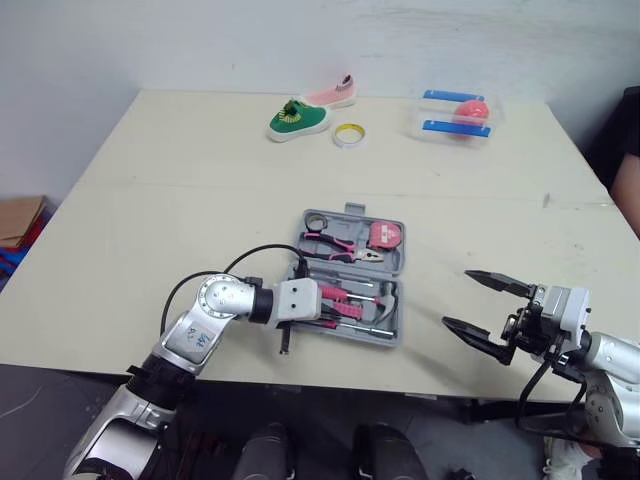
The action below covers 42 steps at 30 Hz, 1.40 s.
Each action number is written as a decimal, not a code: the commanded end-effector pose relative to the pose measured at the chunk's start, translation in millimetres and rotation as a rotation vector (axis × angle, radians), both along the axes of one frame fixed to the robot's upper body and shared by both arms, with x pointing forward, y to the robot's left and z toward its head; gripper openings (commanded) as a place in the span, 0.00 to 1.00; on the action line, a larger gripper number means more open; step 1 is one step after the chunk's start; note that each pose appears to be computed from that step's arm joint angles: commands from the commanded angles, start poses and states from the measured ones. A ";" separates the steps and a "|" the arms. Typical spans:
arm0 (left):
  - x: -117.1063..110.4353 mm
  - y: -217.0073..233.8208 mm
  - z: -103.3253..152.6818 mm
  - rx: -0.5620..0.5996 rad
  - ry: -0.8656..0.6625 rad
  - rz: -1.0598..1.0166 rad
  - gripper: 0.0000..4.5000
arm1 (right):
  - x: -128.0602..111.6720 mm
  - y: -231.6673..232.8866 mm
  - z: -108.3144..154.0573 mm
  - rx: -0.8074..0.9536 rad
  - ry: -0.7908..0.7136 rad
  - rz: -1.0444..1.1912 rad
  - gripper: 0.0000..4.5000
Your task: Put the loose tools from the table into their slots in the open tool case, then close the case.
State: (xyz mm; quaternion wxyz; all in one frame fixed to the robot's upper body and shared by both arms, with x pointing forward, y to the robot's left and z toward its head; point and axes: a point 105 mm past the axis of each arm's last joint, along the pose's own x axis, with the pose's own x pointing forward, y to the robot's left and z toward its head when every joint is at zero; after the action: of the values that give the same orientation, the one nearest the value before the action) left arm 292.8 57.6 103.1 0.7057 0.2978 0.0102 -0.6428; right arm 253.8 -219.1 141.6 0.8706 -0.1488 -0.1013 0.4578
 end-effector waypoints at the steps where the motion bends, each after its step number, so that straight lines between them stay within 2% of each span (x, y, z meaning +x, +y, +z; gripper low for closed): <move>1: 17.4 16.8 39.7 -0.165 -0.065 0.101 0.01 | 8.5 1.0 15.2 0.044 0.039 -0.040 1.00; 3: 24.9 34.5 71.9 -0.281 -0.085 0.155 0.01 | 22.1 -7.6 11.7 0.023 0.113 -0.147 1.00; 5: 29.6 55.1 84.6 -0.315 -0.077 0.206 0.01 | 30.4 -13.0 7.4 -0.042 0.127 -0.198 1.00; 8: 42.7 84.9 81.1 -0.270 -0.076 0.324 0.01 | 37.2 -16.1 -2.7 -0.142 0.137 -0.215 1.00; 9: 49.4 98.0 76.7 -0.239 -0.083 0.382 0.00 | 41.7 -17.6 -5.3 -0.142 0.153 -0.230 0.95; 11: 65.2 124.0 69.1 -0.248 -0.050 0.530 0.00 | 48.9 -15.0 -13.7 -0.200 0.164 -0.216 0.81; 13: 73.1 131.6 58.9 -0.269 -0.007 0.601 0.00 | 57.4 -12.4 -20.0 -0.215 0.178 -0.220 0.59; 17: 80.3 118.7 34.6 -0.247 0.035 0.616 0.00 | 75.9 -5.7 -33.6 -0.267 0.208 -0.233 0.13; 19: 81.1 111.7 25.6 -0.235 0.070 0.616 0.00 | 80.6 -2.8 -39.9 -0.290 0.232 -0.232 0.01; 25: 79.4 85.8 7.6 -0.262 0.161 0.615 0.00 | 86.4 18.0 -50.3 -0.289 0.259 -0.188 0.01; 31: 74.9 67.6 3.7 -0.279 0.184 0.582 0.00 | 82.2 44.1 -46.8 -0.268 0.267 -0.107 0.01; 36: 64.9 62.4 -4.9 -0.253 0.238 0.541 0.00 | 79.4 67.2 -37.3 -0.251 0.248 -0.058 0.01; 42: 47.5 58.5 -7.9 -0.251 0.281 0.468 0.00 | 81.4 65.8 -36.9 -0.265 0.245 -0.067 0.01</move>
State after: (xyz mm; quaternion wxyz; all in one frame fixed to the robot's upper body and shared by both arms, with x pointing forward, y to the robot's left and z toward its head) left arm 350.3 130.7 95.0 0.8766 0.1102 0.1005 -0.4575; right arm 336.4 -159.7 98.7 0.8707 -0.1985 0.0841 0.4420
